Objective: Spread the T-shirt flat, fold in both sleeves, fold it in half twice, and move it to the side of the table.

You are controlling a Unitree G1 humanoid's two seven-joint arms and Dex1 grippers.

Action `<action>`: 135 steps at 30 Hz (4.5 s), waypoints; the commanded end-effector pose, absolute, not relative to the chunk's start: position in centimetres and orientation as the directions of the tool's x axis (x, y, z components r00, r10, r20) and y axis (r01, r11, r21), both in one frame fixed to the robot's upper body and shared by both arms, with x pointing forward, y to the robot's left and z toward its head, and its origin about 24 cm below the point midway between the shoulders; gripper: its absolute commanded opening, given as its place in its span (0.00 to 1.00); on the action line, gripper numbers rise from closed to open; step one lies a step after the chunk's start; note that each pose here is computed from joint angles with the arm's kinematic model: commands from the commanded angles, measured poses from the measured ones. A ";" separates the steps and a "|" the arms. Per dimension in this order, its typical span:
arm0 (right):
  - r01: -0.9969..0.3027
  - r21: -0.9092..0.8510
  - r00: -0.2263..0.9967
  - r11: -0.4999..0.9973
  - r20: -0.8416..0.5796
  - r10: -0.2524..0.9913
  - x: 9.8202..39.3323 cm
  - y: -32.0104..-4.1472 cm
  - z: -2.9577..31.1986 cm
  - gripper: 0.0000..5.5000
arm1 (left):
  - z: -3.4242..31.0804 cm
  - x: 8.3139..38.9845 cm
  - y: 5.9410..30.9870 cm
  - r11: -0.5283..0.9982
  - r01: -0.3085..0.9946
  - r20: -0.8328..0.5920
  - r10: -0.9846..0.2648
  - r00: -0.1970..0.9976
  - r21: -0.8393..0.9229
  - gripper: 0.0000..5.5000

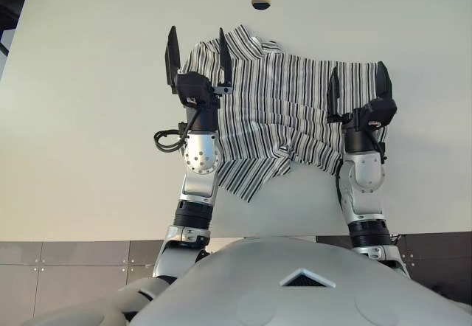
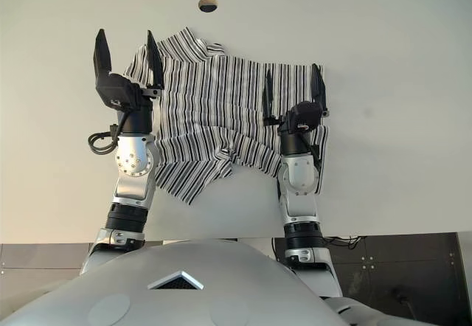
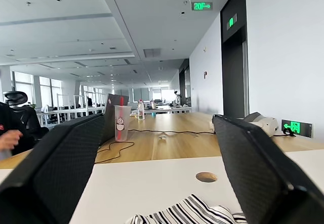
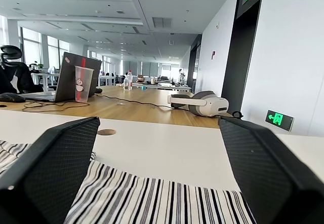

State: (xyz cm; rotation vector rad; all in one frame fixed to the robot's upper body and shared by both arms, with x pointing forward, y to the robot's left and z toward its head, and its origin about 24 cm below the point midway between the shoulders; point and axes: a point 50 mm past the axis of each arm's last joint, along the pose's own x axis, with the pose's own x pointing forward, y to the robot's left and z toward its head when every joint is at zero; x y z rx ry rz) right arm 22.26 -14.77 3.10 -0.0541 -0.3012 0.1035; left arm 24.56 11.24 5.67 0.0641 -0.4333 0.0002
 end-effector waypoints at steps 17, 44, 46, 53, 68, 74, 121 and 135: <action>-0.108 -0.067 0.926 0.992 0.357 0.125 22.9 -14.6 2.7 0.79 | 4.8 25.7 9.6 0.994 0.098 0.405 -0.105 0.908 0.038 0.72; -0.342 -0.152 0.797 0.928 0.475 0.372 21.3 -13.8 6.9 0.79 | 5.4 25.6 9.4 0.992 0.117 0.447 -0.121 0.887 0.037 0.72; -0.226 -0.305 0.801 0.925 0.482 0.354 21.9 -15.8 8.7 0.79 | 5.4 25.9 9.3 0.993 0.114 0.440 -0.114 0.891 0.026 0.72; -0.196 -0.722 0.842 0.664 0.224 0.491 28.4 -15.0 10.3 0.79 | 5.9 26.8 9.6 0.998 0.059 0.462 -0.038 0.886 -0.032 0.72; -0.511 -0.859 0.741 -0.010 -0.446 0.502 37.1 -3.2 5.8 0.79 | 6.6 28.2 6.0 0.991 0.129 0.540 -0.089 0.837 -0.037 0.72; -0.664 -0.747 0.708 0.024 -0.618 0.343 35.8 -8.1 1.3 0.79 | 6.7 28.2 4.9 0.986 0.160 0.559 -0.112 0.822 -0.037 0.72; -0.155 -0.788 0.894 0.596 0.145 0.423 23.0 -19.7 12.4 0.79 | -1.2 27.1 7.2 -0.617 0.217 -0.651 -0.745 0.147 0.756 0.72; -0.501 -0.794 0.681 0.343 -0.118 0.723 19.8 -16.0 8.9 0.79 | 3.9 33.8 18.8 -0.730 0.212 -0.719 -0.500 0.483 0.650 0.72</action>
